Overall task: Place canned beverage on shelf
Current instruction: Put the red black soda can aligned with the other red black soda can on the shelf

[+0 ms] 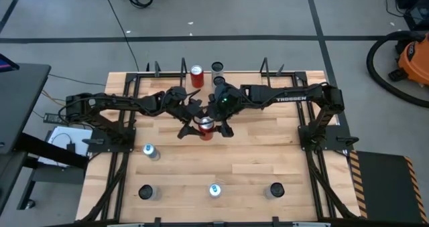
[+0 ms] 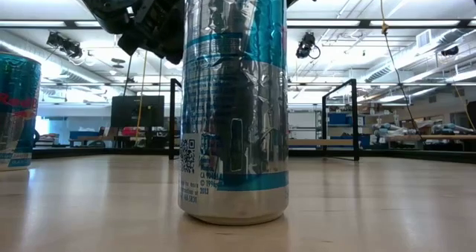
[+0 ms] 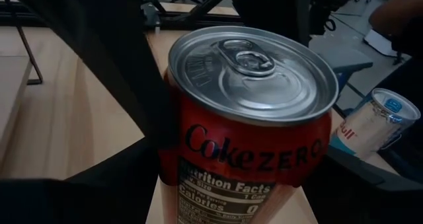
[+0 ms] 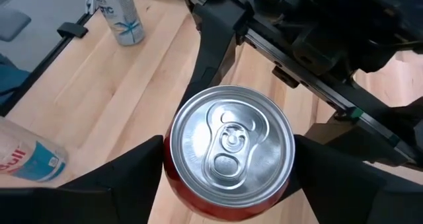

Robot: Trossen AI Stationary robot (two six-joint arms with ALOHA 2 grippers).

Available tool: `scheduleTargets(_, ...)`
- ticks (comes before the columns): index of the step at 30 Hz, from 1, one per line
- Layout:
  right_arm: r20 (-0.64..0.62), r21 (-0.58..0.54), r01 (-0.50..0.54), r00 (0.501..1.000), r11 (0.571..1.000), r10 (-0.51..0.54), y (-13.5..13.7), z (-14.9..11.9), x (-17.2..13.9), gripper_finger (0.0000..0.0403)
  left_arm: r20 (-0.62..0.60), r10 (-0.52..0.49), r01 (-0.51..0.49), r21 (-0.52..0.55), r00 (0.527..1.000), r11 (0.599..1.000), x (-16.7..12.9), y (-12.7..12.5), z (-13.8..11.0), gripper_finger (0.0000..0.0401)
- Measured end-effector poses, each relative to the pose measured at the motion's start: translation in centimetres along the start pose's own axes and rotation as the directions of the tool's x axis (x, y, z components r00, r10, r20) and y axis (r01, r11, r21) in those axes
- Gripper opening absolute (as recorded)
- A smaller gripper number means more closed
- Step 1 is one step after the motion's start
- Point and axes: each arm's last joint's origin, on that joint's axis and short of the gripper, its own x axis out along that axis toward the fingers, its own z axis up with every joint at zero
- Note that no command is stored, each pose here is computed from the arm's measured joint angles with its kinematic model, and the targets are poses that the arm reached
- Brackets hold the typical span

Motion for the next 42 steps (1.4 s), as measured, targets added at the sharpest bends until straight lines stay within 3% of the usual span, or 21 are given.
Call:
scheduleTargets(5, -0.001, 0.009, -0.001, 1.000, 1.000, 0.001, 0.1, 0.0, 0.0, 0.0294, 0.002, 0.000, 0.000, 0.001, 1.000, 1.000, 0.0, 0.0, 0.0, 0.0316)
scheduleTargets(15, -0.023, 0.036, 0.056, 0.998, 0.998, -0.056, 2.1, 0.6, 0.5, 0.0294, 0.013, -0.005, 0.005, 0.022, 1.000, 1.000, -0.2, 0.0, 0.2, 0.0318)
scheduleTargets(20, -0.007, 0.035, 0.139, 0.990, 0.990, -0.139, 2.2, 1.1, -0.3, 0.0294, 0.048, -0.034, 0.033, 0.015, 0.998, 0.999, -1.0, 0.2, 0.8, 0.0318)
scheduleTargets(42, -0.015, 0.043, 0.158, 0.987, 0.987, -0.157, 1.9, 1.0, -0.5, 0.0293, 0.045, -0.029, 0.028, 0.008, 0.999, 1.000, -1.0, 0.4, 0.7, 0.0318)
